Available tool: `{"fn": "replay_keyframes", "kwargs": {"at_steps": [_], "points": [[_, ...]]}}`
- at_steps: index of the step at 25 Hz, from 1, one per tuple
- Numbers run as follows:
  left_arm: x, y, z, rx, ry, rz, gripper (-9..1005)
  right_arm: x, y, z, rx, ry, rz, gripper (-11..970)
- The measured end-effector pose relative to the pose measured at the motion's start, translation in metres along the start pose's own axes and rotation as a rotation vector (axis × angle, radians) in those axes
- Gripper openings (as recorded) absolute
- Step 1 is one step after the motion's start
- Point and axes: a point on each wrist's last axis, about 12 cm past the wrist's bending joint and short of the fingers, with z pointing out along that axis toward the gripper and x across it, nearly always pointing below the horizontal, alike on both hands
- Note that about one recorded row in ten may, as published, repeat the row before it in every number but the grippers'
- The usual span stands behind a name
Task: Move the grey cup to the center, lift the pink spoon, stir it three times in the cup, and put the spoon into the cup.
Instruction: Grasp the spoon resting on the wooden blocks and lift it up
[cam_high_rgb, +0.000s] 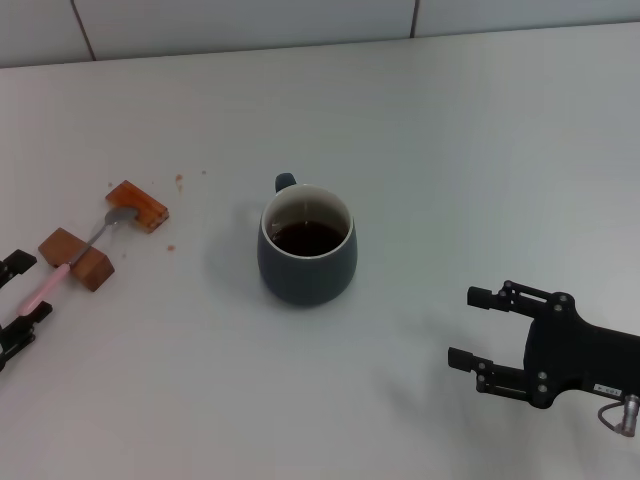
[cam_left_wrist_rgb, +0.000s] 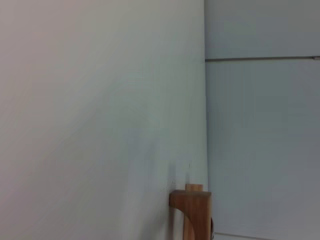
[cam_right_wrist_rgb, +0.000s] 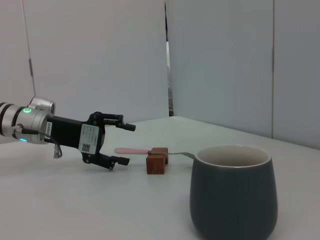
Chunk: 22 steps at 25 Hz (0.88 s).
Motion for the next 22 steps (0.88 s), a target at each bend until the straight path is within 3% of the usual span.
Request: {"fn": "replay_keyframes", "kwargs": {"at_steps": [22], "points": [[0.004, -0.002, 0.018, -0.002, 0.01, 0.002, 781, -0.001, -0.001, 0.001, -0.002, -0.001, -0.001, 744]]}}
